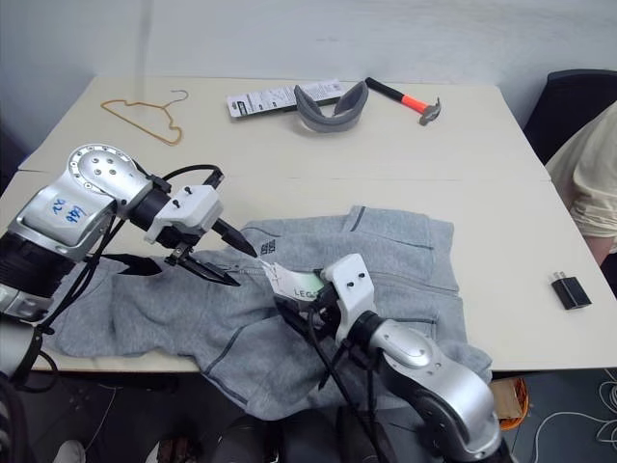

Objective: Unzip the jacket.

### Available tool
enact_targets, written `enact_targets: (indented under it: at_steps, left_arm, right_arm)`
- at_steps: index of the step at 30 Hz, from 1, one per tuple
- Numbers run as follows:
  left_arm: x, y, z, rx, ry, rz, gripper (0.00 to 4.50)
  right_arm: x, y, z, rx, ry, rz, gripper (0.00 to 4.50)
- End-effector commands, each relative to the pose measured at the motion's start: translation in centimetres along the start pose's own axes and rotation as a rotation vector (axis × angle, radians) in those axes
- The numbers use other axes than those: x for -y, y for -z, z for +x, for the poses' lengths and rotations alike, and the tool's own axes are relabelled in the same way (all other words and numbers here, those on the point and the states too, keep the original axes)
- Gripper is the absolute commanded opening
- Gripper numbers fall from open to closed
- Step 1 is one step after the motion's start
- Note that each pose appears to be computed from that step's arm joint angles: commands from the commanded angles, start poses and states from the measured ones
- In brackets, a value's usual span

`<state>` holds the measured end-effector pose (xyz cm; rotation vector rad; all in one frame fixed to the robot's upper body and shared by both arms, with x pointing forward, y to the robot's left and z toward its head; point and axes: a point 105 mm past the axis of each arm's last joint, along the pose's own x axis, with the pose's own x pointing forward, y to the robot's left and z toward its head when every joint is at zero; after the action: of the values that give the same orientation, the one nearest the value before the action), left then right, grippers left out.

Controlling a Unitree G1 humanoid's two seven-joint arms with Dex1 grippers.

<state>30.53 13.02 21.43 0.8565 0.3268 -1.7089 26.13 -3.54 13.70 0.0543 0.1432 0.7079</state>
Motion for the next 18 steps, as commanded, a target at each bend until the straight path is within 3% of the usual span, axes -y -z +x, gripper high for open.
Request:
enact_targets:
  at_steps: [1,6,13,18]
  left_arm:
    - [0.8,-0.4,-1.0,-0.005,0.072,0.027,2.82]
    - [0.5,-0.2,-0.4,0.007,0.072,0.022,2.82]
    - [0.5,2.5,1.8,-0.03,0.04,0.012,2.82]
    - [0.8,6.0,3.7,-0.098,-0.02,-0.003,2.82]
  right_arm:
    - [1.7,0.3,-0.4,-0.007,0.11,-0.115,4.12]
    - [2.5,-0.3,-1.3,0.007,0.133,-0.23,2.56]
    - [3.0,-3.5,-3.1,0.12,0.141,-0.276,0.16]
    - [4.4,-4.9,-4.1,0.142,0.179,-0.292,0.04]
